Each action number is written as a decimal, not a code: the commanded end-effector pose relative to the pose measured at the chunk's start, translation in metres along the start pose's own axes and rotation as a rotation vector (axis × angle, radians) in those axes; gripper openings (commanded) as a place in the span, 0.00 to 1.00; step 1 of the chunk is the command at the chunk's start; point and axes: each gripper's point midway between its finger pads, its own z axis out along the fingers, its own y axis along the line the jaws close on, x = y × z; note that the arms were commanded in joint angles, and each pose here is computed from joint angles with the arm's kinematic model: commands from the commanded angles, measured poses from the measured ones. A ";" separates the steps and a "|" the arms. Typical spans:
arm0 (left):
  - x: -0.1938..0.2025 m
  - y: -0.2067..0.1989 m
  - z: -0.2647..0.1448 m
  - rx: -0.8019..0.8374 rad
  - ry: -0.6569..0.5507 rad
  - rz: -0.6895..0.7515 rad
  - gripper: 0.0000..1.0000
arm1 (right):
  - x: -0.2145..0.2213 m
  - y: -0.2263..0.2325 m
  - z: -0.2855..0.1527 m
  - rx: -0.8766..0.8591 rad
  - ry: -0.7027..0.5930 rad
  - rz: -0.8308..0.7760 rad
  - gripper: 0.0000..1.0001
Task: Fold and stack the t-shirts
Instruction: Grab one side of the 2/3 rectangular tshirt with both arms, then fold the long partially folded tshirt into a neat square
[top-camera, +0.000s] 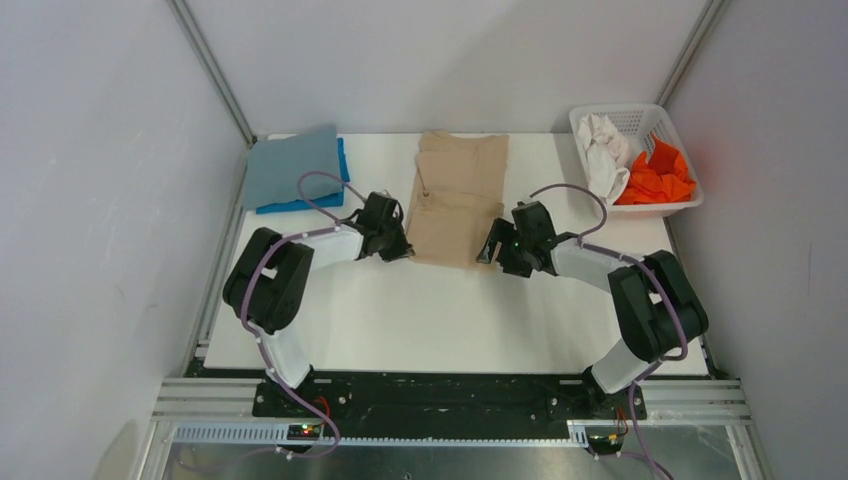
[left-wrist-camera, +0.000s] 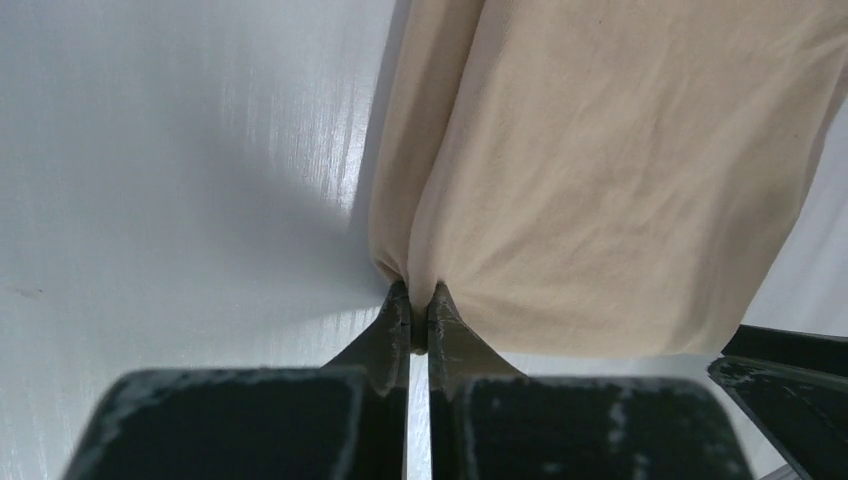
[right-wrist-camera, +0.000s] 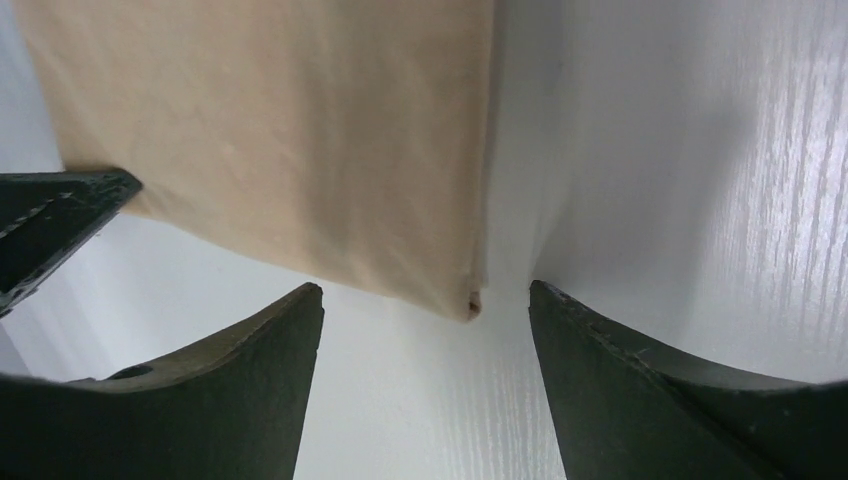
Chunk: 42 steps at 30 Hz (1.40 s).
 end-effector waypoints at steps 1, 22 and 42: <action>0.034 0.036 0.002 -0.115 0.059 0.004 0.00 | 0.005 -0.008 0.009 0.031 -0.005 0.063 0.76; 0.113 0.110 -0.048 -0.253 -0.006 0.042 0.00 | 0.094 -0.044 -0.015 0.079 0.154 0.006 0.00; 0.162 -0.021 -0.217 0.436 -0.241 0.277 0.00 | 0.206 0.023 -0.191 -0.439 0.343 -0.289 0.00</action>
